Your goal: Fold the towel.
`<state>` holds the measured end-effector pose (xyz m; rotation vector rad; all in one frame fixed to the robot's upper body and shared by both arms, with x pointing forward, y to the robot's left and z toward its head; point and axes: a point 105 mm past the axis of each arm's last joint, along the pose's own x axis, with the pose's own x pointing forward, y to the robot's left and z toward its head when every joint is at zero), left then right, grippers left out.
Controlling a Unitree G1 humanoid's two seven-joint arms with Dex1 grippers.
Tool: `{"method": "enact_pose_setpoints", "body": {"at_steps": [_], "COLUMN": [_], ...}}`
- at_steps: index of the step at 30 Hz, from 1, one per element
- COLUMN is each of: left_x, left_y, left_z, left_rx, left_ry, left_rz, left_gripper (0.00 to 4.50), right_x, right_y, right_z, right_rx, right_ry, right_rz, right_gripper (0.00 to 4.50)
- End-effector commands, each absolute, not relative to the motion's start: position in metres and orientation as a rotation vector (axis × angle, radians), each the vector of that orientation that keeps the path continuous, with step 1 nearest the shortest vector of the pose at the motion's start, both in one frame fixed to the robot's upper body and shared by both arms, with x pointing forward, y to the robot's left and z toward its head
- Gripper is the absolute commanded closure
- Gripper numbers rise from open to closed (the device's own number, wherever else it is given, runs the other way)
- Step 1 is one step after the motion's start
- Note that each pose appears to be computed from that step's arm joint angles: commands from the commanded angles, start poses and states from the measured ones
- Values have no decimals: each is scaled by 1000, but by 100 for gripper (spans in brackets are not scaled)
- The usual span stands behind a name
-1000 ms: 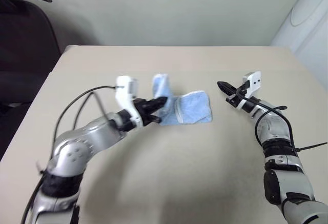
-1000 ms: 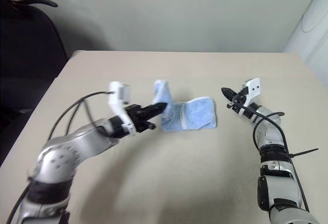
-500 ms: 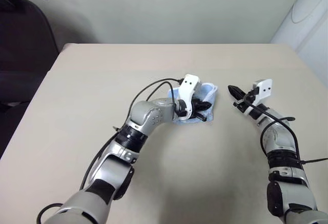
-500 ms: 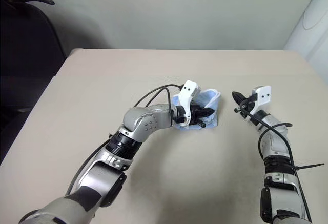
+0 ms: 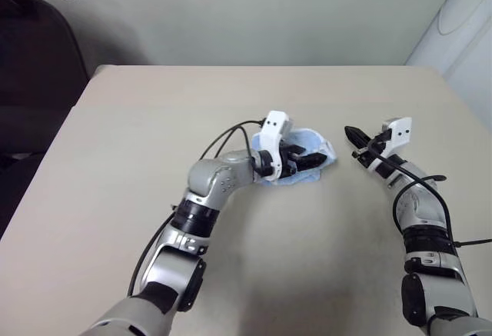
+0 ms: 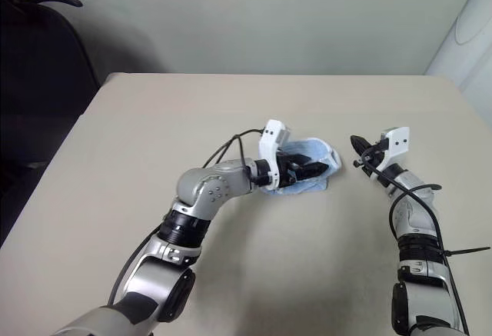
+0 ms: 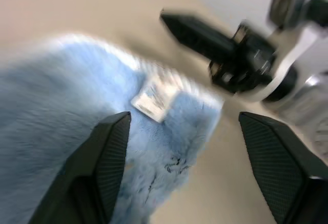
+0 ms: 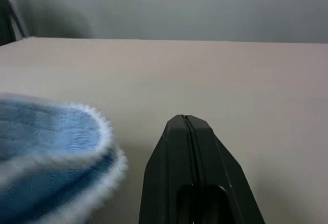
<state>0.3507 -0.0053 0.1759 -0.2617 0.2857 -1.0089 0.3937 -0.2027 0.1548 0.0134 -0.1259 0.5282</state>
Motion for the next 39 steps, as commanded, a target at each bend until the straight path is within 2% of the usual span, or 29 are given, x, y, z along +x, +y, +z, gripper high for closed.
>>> {"method": "enact_pose_setpoints", "body": {"at_steps": [1,2,6,9,10,15,20,23,27,30,34,39], "left_x": [352,355,360,362,361,368,373,374,363,355,351,340], "left_y": [19,26,45,42,39,37,44,46,46,66,103,140], "left_z": [202,205,213,194,185,117,87,97,152,181,186,172], "left_rx": [-254,-245,-189,-104,-79,152,217,183,-79,-208,-215,-179], "left_ry": [161,143,71,120,147,296,361,284,55,-45,-56,-9], "left_rz": [-958,-932,-884,-893,-907,-876,-839,-835,-880,-848,-718,-593], "left_gripper": [148,168,316,430,446,446,446,446,446,450,450,450], "right_x": [386,385,377,363,360,377,387,383,378,370,364,368], "right_y": [-191,-188,-166,-143,-137,-130,-142,-144,-146,-152,-163,-173], "right_z": [183,185,204,196,191,132,92,97,127,146,163,159], "right_rx": [-73,-85,-82,-91,-93,-126,-116,-98,-28,0,82,254], "right_ry": [-188,-190,-204,-135,-106,107,223,176,52,4,2,80], "right_rz": [634,654,773,917,945,870,771,784,802,808,792,757], "right_gripper": [450,450,450,450,450,450,450,450,450,398,261,82]}}
